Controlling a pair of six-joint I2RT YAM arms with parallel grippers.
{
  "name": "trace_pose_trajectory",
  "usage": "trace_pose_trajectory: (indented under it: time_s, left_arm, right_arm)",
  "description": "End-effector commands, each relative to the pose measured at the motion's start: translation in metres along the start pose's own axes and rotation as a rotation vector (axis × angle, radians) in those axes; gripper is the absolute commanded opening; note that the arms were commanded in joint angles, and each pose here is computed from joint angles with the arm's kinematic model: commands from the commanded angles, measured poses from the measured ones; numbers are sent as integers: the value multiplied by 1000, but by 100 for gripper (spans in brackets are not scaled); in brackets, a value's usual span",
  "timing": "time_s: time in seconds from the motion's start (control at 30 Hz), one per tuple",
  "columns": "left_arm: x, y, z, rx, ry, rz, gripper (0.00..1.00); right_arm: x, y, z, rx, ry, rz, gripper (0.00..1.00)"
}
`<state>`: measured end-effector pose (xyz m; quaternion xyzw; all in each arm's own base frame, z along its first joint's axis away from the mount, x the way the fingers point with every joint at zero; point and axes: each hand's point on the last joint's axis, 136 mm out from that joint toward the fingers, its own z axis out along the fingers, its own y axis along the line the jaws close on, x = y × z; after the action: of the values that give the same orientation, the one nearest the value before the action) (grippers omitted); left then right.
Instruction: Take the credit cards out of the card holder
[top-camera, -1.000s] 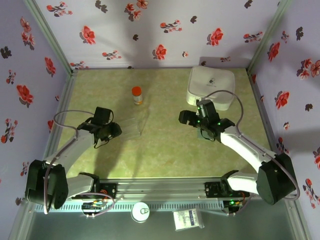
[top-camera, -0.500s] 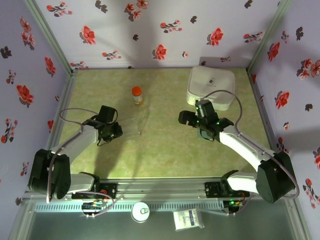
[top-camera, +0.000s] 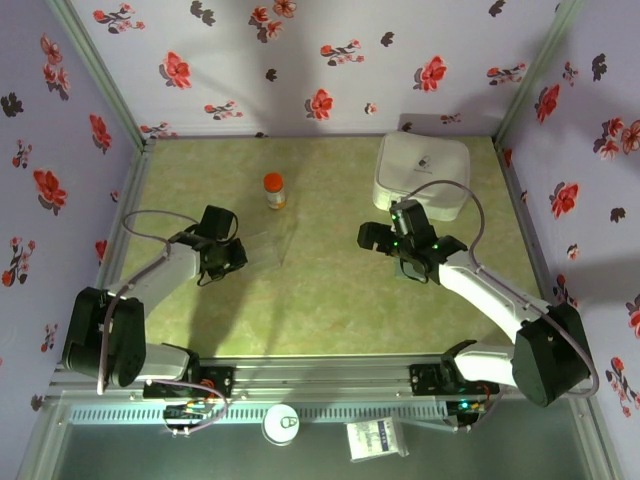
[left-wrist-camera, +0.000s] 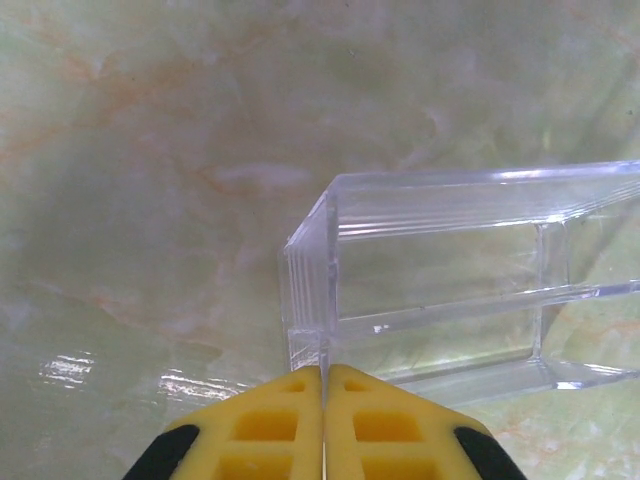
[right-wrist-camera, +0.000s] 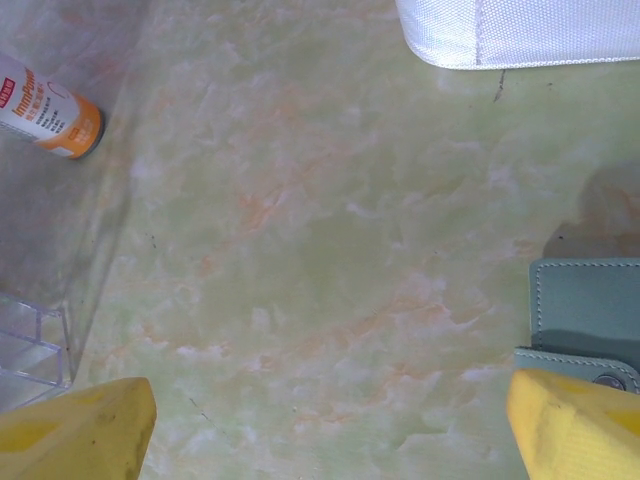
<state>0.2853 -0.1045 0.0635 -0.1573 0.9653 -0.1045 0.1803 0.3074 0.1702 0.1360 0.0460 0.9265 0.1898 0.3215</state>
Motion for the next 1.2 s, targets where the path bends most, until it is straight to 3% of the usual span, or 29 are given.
trace_pose_trajectory:
  time_s: [0.0,0.23,0.7,0.93,1.17]
  left_arm:
    - [0,2,2,-29,10,27,5]
    - [-1,7,3,-68,18,39,13]
    - [-4,-4,2,-77,21,80,3]
    - [-13,-37,0,-74,21,167,1]
    - [-23,-102,7,-44,15,272,0]
  right_arm:
    - [-11,3,-10,6,-40,-2,91]
    - [-11,4,-10,2,-36,-5,91]
    - [-10,4,-11,1,-34,-4,92]
    - [-9,4,-11,2,-32,-5,92]
    - [-8,-2,-14,29,-34,-18,92]
